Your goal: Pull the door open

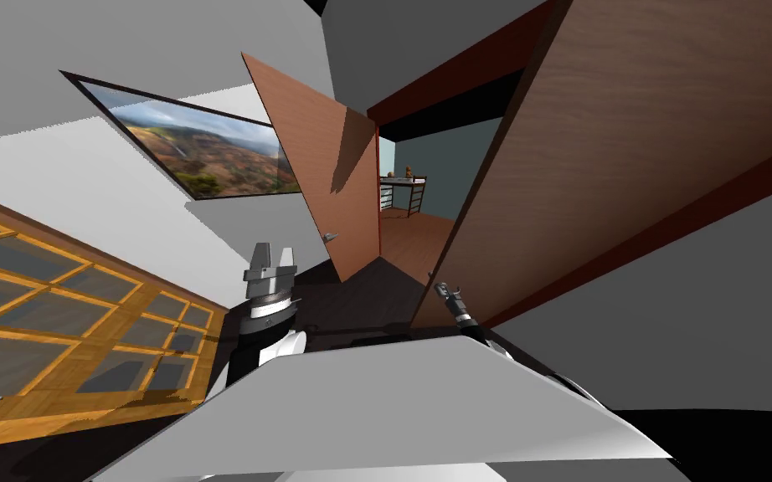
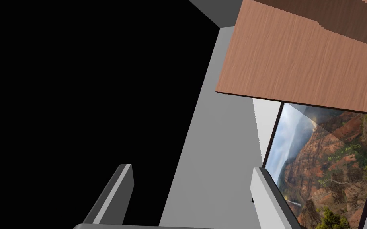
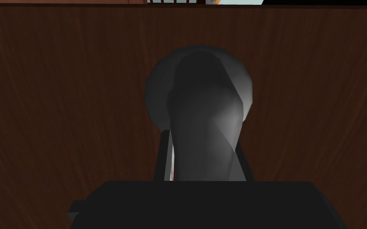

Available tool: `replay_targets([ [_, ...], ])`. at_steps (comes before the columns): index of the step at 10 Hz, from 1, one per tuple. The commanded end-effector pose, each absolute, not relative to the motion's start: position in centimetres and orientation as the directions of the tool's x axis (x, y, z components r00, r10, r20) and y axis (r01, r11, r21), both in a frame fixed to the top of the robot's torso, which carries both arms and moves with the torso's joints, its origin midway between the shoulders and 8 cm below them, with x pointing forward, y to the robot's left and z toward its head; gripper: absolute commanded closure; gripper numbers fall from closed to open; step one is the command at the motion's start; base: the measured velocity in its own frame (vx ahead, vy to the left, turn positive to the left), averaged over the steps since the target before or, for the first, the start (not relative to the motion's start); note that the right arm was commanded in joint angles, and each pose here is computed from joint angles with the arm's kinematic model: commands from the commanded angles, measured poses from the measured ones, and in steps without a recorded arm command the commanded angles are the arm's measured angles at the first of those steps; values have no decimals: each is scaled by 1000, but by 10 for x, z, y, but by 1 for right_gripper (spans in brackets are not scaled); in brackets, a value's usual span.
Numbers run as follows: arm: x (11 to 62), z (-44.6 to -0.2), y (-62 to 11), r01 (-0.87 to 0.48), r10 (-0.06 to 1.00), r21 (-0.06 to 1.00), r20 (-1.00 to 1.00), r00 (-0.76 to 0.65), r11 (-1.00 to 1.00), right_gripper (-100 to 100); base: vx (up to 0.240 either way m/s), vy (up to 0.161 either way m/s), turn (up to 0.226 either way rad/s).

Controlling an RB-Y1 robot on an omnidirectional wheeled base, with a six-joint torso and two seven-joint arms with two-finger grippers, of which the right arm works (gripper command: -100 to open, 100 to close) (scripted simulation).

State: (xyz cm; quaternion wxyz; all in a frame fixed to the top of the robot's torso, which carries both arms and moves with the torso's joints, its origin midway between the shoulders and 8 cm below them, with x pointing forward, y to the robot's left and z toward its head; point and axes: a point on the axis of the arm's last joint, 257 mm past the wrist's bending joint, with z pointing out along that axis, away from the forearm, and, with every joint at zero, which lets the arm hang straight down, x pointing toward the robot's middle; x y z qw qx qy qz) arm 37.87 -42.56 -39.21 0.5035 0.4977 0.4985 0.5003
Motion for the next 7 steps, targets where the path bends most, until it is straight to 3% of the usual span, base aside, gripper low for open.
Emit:
replay_targets([
  [1,380,-394,-419,-3,1000,1000,1,-3,-1,100,-159,-49,34],
  [7,402,-392,-412,-1,1000,1000,0,14,0,100,-146,-55,104],
])
